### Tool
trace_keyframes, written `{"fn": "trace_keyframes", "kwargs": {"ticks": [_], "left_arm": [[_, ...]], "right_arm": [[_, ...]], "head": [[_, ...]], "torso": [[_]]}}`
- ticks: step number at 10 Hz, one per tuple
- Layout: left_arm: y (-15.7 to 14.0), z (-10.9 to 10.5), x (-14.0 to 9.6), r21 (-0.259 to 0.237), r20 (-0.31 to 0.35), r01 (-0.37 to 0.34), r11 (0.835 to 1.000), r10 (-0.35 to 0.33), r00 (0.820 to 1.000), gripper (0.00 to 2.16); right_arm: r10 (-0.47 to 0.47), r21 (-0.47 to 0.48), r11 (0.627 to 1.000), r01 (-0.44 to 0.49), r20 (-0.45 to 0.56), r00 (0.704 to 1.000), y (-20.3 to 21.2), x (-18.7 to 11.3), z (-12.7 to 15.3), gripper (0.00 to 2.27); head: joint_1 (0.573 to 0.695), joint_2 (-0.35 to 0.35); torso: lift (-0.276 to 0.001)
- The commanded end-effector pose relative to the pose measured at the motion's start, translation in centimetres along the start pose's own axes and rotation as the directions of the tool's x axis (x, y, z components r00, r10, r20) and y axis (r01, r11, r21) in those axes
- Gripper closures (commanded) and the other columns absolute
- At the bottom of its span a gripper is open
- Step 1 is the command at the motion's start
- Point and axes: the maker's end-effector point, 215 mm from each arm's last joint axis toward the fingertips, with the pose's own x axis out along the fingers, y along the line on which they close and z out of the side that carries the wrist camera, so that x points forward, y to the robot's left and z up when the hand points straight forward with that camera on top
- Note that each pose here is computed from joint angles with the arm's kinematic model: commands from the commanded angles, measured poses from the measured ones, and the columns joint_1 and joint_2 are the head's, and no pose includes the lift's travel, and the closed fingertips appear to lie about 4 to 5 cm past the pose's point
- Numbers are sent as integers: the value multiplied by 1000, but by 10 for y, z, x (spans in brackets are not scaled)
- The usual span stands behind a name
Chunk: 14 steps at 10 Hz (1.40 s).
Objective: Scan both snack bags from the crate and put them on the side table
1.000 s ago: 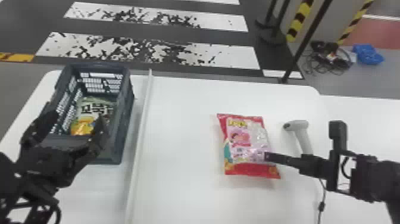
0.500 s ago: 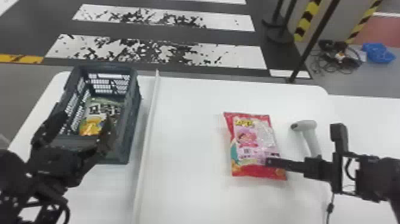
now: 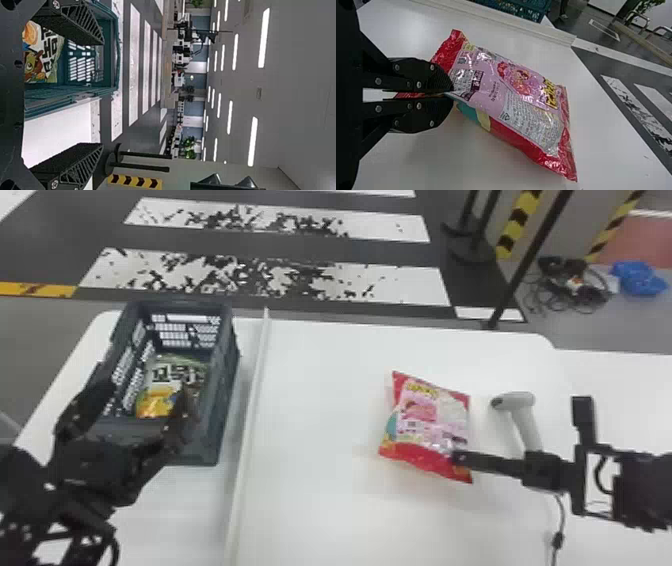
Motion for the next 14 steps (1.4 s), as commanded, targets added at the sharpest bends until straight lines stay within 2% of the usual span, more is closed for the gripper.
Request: {"fn": "trace_keyframes", "kwargs": {"ticks": [1, 2, 4, 5, 6, 7, 8, 10, 11, 12, 13, 14], "left_arm": [[1, -1, -1, 0, -2, -1, 1000, 1, 1000, 87], [2, 1, -2, 0, 2, -4, 1000, 4, 1000, 87], [4, 2, -2, 2, 6, -9, 1000, 9, 1000, 87], [4, 2, -3, 2, 6, -8, 1000, 8, 1000, 87], [5, 3, -3, 4, 6, -11, 1000, 11, 1000, 87], [7, 3, -3, 5, 6, -12, 1000, 12, 1000, 87], [6, 4, -3, 3, 8, -12, 1000, 11, 1000, 87], [5, 4, -3, 2, 9, -11, 1000, 11, 1000, 87], [6, 4, -3, 2, 9, -12, 1000, 12, 1000, 87], [6, 4, -3, 4, 9, -11, 1000, 11, 1000, 87], [6, 4, -3, 4, 9, -11, 1000, 11, 1000, 87], [5, 5, -3, 5, 10, -10, 1000, 10, 1000, 87]], "right_arm": [[68, 41, 997, -72, 79, 995, 14, -17, 18, 2243], [109, 59, 991, -118, 135, 985, 24, -32, 32, 2243], [137, 39, 988, -152, 262, 955, 42, -70, 68, 2243], [73, 37, 995, -91, 339, 938, 28, -95, 89, 2243], [-18, 41, 999, 1, 421, 907, 3, -122, 113, 2243], [-108, 73, 994, 83, 485, 868, -24, -149, 126, 2243], [-202, 116, 979, 166, 546, 813, -55, -174, 138, 2243], [-441, 257, 896, 361, 604, 664, -138, -223, 144, 2243], [-542, 324, 837, 440, 599, 590, -176, -241, 140, 2246], [-632, 385, 770, 509, 570, 525, -210, -253, 131, 2246], [-696, 418, 711, 565, 528, 486, -235, -255, 120, 2243], [-744, 431, 658, 618, 503, 441, -254, -260, 113, 2105]], "head": [[695, -63], [695, -66], [695, -79], [695, -94], [695, -126], [695, -151], [695, -208], [695, -319], [695, -350], [695, -350], [695, -350], [695, -350]], "torso": [[-87], [-87], [-87], [-87], [-87], [-87], [-87], [-87], [-87], [-87], [-87], [-87]]}}
